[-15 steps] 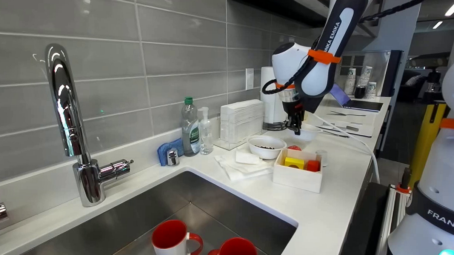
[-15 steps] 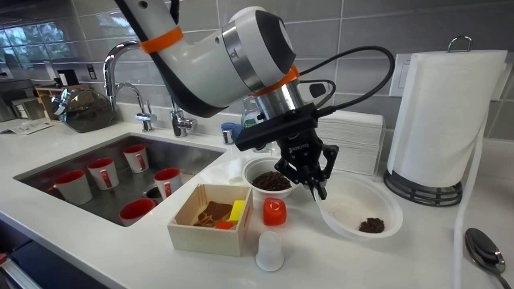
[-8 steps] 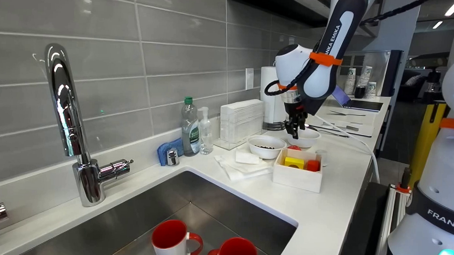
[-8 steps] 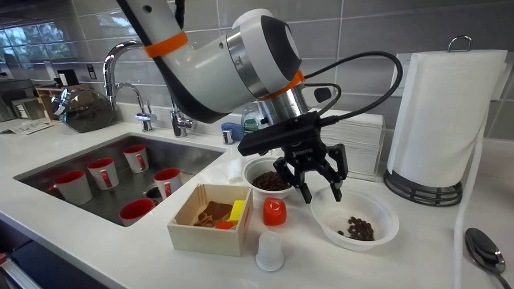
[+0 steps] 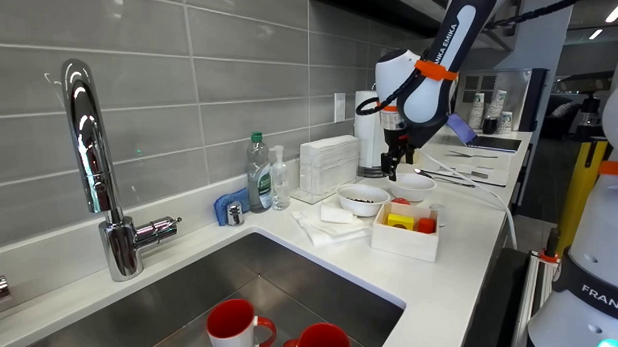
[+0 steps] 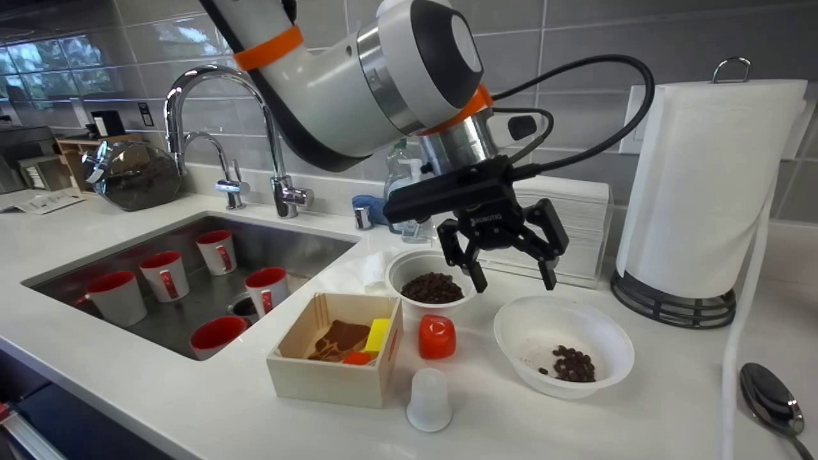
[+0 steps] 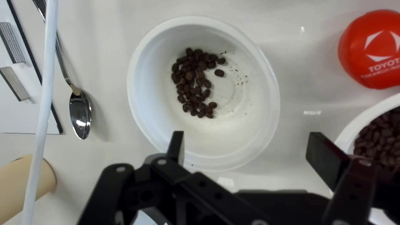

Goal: Pour the beans into another plate

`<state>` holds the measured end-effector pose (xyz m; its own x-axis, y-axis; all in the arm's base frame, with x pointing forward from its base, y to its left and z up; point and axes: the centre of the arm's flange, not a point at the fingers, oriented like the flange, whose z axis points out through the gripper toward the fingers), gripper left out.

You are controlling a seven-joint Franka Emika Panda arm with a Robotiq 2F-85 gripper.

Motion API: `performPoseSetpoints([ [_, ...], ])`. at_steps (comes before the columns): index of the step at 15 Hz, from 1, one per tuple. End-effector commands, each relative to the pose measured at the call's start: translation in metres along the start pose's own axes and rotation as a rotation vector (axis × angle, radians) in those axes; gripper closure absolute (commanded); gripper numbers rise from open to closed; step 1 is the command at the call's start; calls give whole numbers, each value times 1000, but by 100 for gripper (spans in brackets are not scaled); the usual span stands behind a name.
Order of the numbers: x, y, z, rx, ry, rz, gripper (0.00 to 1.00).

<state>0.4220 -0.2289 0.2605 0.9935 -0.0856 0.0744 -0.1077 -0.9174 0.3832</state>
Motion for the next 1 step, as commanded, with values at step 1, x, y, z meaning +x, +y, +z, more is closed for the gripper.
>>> performPoseSetpoints([
  [1, 4, 5, -20, 3, 6, 11, 0],
])
